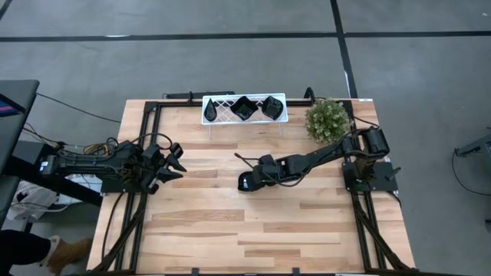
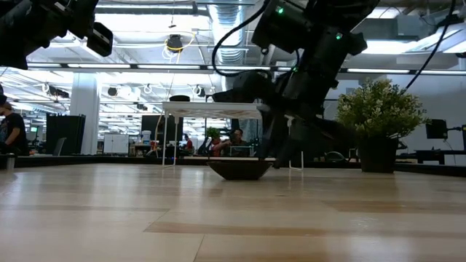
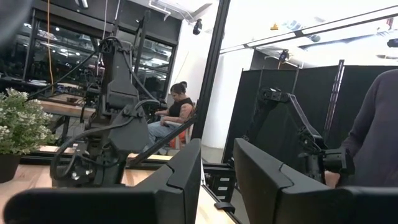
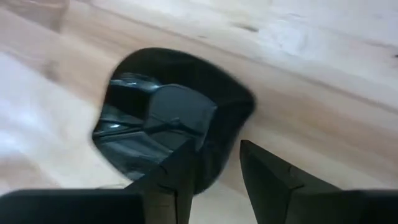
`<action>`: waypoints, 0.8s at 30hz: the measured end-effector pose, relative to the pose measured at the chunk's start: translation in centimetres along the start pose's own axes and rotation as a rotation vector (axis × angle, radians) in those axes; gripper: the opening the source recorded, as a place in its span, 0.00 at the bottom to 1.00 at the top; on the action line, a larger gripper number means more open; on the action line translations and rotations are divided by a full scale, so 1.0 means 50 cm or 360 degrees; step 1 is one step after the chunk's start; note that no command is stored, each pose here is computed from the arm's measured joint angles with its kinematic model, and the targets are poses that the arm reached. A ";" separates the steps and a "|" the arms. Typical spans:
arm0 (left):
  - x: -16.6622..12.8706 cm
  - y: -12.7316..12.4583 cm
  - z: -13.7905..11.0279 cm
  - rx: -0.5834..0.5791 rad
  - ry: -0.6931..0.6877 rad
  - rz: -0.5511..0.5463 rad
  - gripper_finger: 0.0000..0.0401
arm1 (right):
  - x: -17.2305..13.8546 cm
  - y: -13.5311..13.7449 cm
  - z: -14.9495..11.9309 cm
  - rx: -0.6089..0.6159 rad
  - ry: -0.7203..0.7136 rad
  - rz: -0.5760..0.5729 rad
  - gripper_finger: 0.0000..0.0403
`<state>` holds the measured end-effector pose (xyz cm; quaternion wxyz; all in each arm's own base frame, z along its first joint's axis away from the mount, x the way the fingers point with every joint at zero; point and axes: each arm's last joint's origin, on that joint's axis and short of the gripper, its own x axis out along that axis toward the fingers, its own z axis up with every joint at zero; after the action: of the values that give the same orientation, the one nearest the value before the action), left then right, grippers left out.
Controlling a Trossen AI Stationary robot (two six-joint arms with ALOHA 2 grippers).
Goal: Pick & Place Mini shaped plates
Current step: Stack the black leaf-shaped plate on top of the black leaf-shaped plates on the shelf
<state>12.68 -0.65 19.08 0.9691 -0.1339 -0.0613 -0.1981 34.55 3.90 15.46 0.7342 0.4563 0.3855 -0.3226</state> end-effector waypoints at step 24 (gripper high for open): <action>0.000 0.000 0.000 0.0012 0.0000 0.0000 0.24 | 0.023 -0.022 0.012 0.0025 -0.0010 0.0105 0.24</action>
<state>12.68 -0.65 19.08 0.9696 -0.1302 -0.0620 -0.1979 34.38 2.82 14.16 0.7420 0.4737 0.3654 -0.3026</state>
